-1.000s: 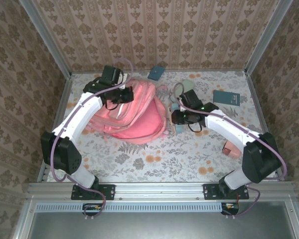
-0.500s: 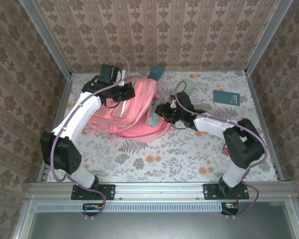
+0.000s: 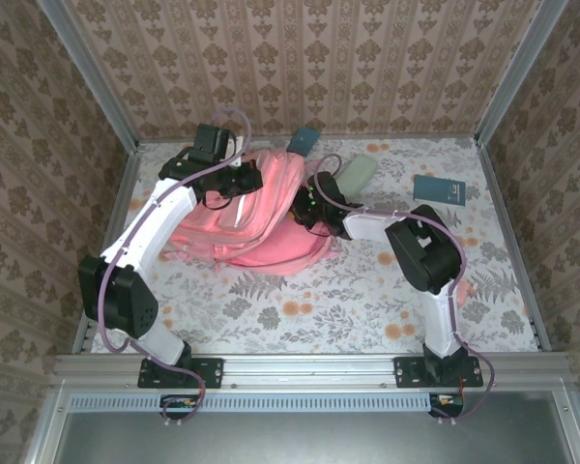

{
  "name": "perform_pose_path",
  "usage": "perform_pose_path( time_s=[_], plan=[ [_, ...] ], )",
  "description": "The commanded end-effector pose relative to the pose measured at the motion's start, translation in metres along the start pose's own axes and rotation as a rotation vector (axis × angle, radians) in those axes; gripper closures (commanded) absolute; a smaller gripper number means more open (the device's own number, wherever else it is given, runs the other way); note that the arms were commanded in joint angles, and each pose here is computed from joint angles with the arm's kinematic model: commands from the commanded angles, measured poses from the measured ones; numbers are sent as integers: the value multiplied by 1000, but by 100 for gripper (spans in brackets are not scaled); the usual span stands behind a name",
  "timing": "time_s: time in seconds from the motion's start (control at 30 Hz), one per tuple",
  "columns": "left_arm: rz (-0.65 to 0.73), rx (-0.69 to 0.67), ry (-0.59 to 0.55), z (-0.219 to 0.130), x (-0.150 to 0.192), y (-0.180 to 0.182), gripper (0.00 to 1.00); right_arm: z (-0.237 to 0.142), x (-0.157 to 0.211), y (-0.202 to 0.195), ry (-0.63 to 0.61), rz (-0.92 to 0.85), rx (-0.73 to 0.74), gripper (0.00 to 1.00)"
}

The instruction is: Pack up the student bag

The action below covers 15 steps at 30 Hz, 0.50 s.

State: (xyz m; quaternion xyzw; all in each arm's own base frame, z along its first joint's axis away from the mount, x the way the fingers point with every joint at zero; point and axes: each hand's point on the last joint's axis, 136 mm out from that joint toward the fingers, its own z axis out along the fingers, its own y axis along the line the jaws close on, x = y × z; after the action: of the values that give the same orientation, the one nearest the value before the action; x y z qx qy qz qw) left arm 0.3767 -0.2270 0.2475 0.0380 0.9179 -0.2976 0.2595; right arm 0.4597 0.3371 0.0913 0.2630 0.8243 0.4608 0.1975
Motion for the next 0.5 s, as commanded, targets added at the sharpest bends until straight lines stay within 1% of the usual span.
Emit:
perform_pose_path(
  time_s=[0.0, 0.1, 0.17, 0.33, 0.47],
  plan=[
    [32, 95, -80, -25, -16, -26, 100, 7, 6, -9, 15, 0, 59, 61],
    [35, 86, -72, -23, -14, -23, 100, 2, 11, -21, 41, -48, 142, 49],
    [37, 80, -69, -21, -13, -21, 100, -6, 12, -26, 53, -83, 191, 44],
    [50, 50, -60, -17, -10, -14, 100, -32, 10, -31, 67, -215, 316, 37],
    [70, 4, -44, -15, -5, -4, 100, -54, 11, -27, 88, -278, 342, 34]
  ],
)
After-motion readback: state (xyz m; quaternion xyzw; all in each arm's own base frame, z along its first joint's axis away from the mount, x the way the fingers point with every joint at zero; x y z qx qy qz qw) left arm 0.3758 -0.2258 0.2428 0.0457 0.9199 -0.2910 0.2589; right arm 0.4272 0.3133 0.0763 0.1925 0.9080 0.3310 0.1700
